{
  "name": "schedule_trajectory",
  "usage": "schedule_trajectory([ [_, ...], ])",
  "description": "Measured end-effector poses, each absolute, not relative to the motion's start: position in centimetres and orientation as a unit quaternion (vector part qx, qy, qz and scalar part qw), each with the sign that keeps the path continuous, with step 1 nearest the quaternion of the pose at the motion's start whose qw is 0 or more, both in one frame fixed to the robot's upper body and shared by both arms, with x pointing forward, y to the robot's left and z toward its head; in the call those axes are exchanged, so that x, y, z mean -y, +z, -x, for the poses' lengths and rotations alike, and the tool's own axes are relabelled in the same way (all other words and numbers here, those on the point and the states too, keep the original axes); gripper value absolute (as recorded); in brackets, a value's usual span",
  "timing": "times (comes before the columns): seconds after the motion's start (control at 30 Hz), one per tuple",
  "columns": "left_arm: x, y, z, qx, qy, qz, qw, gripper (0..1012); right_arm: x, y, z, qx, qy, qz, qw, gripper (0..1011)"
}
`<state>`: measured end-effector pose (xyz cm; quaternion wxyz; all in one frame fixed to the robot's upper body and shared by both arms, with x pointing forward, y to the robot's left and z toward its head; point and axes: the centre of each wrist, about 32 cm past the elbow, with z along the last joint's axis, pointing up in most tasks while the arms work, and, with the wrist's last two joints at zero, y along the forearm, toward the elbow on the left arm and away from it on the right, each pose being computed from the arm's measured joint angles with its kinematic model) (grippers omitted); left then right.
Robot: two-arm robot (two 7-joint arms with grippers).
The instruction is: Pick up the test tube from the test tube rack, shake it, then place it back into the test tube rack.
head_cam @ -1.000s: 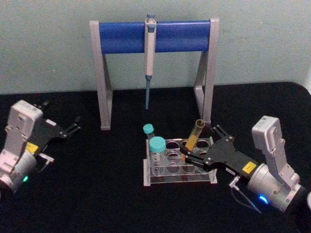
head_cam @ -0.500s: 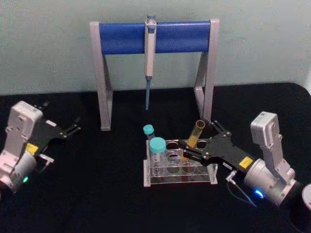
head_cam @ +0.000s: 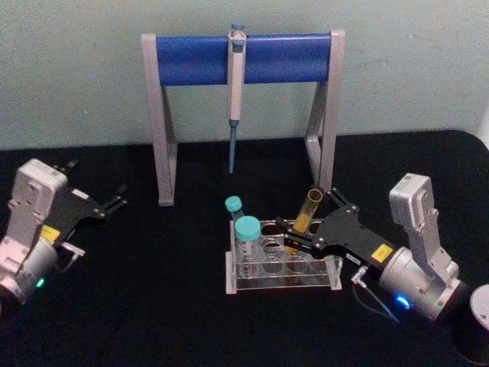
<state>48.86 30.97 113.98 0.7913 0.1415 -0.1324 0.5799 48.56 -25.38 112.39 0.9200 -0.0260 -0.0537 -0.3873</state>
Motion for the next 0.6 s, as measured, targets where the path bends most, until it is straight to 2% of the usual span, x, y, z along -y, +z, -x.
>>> schedule_trajectory([
  [0.53, -30.96, 113.98, -48.86, 0.132, 0.58, -0.141, 0.791, 1001, 25.3, 112.48, -48.68, 0.055, -0.386, 0.027, 0.92, 1000],
  [0.6, -30.97, 113.98, -48.86, 0.132, 0.58, -0.141, 0.791, 1001, 25.3, 112.48, -48.68, 0.055, -0.386, 0.027, 0.92, 966],
])
